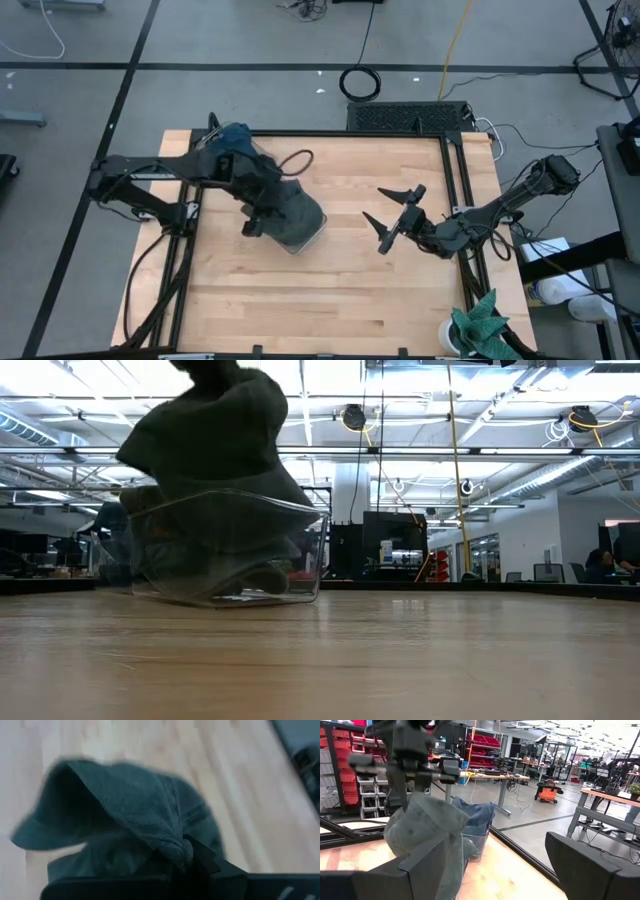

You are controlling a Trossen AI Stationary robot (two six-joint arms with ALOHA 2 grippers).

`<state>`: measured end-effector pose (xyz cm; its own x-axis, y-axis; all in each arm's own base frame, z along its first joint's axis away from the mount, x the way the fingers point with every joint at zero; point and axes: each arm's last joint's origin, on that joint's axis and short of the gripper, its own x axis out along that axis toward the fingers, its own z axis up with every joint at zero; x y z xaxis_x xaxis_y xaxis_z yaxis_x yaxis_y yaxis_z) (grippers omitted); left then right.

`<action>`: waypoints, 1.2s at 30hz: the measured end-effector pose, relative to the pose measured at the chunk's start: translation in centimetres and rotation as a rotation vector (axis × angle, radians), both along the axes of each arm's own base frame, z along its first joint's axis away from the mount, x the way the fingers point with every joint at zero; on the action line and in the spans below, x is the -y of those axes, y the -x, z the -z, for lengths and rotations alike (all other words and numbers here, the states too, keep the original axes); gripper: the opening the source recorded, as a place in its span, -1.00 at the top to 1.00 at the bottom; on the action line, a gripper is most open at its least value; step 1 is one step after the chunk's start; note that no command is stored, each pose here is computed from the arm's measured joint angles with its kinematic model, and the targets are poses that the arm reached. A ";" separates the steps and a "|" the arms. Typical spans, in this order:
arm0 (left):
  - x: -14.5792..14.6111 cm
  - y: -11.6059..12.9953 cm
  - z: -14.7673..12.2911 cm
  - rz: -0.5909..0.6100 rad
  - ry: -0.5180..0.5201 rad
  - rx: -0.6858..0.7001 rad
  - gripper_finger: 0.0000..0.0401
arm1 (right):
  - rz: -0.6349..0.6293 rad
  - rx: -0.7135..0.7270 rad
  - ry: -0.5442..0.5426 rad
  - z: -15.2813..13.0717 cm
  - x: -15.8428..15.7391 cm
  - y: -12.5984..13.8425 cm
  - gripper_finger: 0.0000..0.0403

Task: Pick & Place hat
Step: Put the black cap into the bottom transparent bin

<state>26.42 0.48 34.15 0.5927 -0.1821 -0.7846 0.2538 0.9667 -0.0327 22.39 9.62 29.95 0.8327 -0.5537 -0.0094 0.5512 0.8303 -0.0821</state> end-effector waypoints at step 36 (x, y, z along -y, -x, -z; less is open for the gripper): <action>-5.1 0.0 6.6 -0.270 -0.114 -0.366 0.73 | 0.000 -0.004 0.002 0.0 0.0 0.0 -0.57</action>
<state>26.42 5.59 27.54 0.2871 0.0395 -0.9571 -0.0154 0.9992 0.0366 22.39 9.62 29.93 0.8326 -0.5537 -0.0119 0.5508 0.8302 -0.0862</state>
